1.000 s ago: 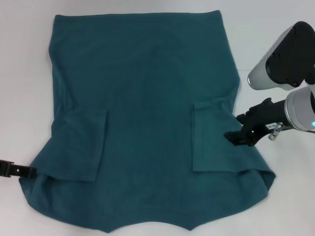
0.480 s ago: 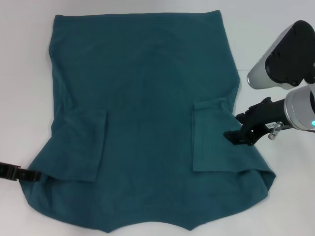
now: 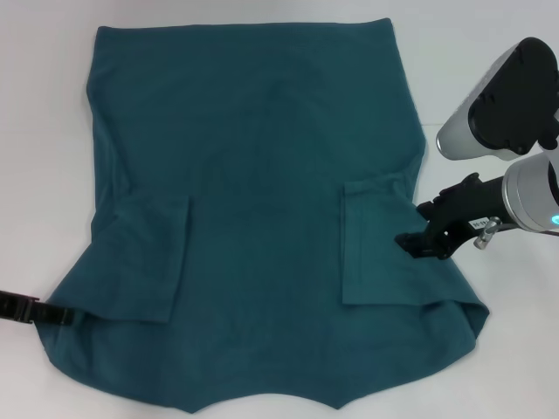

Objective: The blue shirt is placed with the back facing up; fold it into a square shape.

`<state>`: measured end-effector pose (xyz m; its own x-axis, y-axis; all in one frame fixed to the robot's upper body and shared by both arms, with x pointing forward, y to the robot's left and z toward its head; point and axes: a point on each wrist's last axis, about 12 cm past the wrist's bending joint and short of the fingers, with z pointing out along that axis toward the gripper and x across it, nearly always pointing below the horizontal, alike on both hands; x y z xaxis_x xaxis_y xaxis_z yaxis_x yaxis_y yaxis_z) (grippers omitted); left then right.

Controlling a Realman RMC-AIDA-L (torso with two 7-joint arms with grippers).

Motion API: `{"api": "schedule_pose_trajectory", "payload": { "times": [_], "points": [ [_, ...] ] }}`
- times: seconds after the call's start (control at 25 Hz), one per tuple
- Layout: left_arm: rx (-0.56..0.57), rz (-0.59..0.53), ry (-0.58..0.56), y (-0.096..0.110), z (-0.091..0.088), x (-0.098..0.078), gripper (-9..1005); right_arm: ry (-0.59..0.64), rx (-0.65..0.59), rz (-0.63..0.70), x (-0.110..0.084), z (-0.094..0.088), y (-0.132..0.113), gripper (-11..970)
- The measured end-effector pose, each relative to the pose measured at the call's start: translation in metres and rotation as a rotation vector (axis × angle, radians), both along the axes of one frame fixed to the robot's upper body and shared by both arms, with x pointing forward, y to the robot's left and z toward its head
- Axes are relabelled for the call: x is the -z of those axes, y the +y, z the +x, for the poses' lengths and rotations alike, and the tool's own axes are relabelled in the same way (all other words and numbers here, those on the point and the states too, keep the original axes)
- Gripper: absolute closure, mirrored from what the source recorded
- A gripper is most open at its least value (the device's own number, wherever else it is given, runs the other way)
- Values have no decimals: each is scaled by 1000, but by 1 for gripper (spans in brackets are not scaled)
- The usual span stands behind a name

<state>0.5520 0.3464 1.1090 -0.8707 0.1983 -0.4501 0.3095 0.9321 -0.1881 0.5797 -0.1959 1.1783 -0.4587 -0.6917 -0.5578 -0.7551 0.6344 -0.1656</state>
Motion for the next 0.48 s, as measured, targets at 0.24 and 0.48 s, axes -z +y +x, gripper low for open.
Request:
{"api": "schedule_pose_trajectory", "payload": {
  "times": [0.24,0.48],
  "points": [
    [-2,5,-3,0,1,0,141,0,-4,0,0,0,1,411],
    [1,14,9,-1,2,4,141,0,-7,2,0,0,2,411]
  ]
}}
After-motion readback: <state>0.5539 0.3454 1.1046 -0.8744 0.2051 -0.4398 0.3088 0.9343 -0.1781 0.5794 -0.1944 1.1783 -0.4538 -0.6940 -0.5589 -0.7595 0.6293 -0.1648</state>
